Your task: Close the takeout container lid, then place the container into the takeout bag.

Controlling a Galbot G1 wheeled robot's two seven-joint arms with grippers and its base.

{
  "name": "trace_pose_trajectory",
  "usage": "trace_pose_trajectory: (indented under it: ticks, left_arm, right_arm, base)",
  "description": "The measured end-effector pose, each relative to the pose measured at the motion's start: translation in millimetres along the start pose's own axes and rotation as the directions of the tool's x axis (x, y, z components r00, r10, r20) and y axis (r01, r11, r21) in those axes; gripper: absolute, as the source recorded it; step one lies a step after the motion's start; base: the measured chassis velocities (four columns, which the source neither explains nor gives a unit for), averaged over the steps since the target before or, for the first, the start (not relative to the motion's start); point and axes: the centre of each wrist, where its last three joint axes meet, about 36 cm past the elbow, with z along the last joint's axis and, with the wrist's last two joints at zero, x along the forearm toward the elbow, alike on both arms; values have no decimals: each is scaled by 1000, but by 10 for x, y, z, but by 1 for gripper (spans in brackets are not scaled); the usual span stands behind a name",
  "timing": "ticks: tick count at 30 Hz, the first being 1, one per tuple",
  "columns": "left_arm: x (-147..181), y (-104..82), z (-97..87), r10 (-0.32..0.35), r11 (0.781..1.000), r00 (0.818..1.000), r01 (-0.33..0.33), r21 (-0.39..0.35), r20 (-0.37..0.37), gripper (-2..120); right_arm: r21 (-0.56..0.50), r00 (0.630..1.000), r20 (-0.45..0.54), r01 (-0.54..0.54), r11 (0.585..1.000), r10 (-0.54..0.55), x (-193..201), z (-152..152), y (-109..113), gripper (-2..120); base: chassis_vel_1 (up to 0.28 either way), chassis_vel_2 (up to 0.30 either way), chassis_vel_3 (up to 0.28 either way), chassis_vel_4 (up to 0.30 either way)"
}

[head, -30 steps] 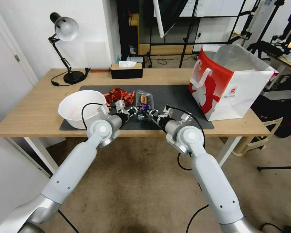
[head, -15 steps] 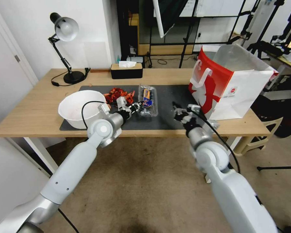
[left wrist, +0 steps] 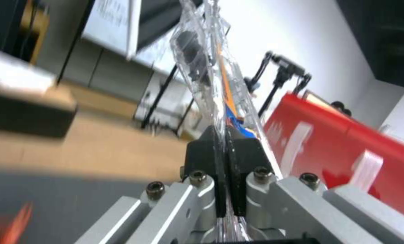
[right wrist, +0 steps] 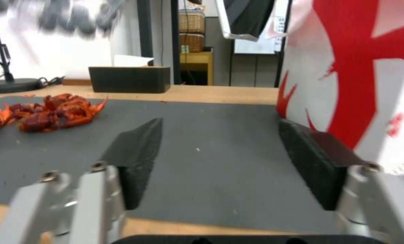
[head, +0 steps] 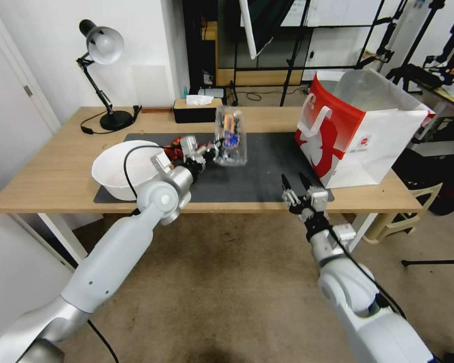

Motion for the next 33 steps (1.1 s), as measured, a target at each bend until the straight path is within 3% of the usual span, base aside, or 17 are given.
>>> trace_pose_trajectory:
  ticks: [8, 10, 16, 21, 25, 26, 29, 33]
  left_arm:
    - [-483, -134, -373, 70, 985, 991, -50, -168, 117, 1]
    - [-793, -285, -591, 112, 967, 979, -68, -246, 168, 1]
    - [-1297, -627, -796, 164, 939, 959, -80, -334, 231, 1]
    - [-1615, -867, -738, 200, 925, 952, -106, -366, 230, 1]
    - [-2006, -1316, -564, 261, 905, 939, -158, -395, 224, 1]
    - [-2006, -1316, -564, 261, 905, 939, -158, -395, 224, 1]
    - [-2224, -1626, -429, 309, 883, 927, -195, -428, 215, 1]
    - [-2292, -1735, -361, 329, 870, 922, -211, -446, 205, 1]
  right_arm:
    - [-9, 1000, -15, -14, 1000, 14, 216, 108, 84, 93]
    - [-14, 1000, -20, -19, 1000, 18, 254, 127, 136, 99]
    - [-23, 999, -32, 6, 1000, -7, 262, 183, 264, 100]
    - [-27, 999, -38, 1, 1000, -2, 281, 200, 279, 100]
    - [-25, 999, -48, -2, 1000, 1, 310, 238, 286, 100]
    - [-25, 999, -48, -2, 1000, 1, 310, 238, 286, 100]
    - [-27, 999, -53, -4, 1000, 2, 338, 264, 307, 100]
    - [-27, 999, -54, -5, 1000, 3, 349, 273, 316, 100]
  base:
    - [0, 0, 0, 0]
    - [0, 0, 0, 0]
    - [0, 0, 0, 0]
    - [0, 0, 0, 0]
    - [0, 0, 0, 0]
    - [0, 0, 0, 0]
    - [0, 0, 0, 0]
    - [0, 0, 0, 0]
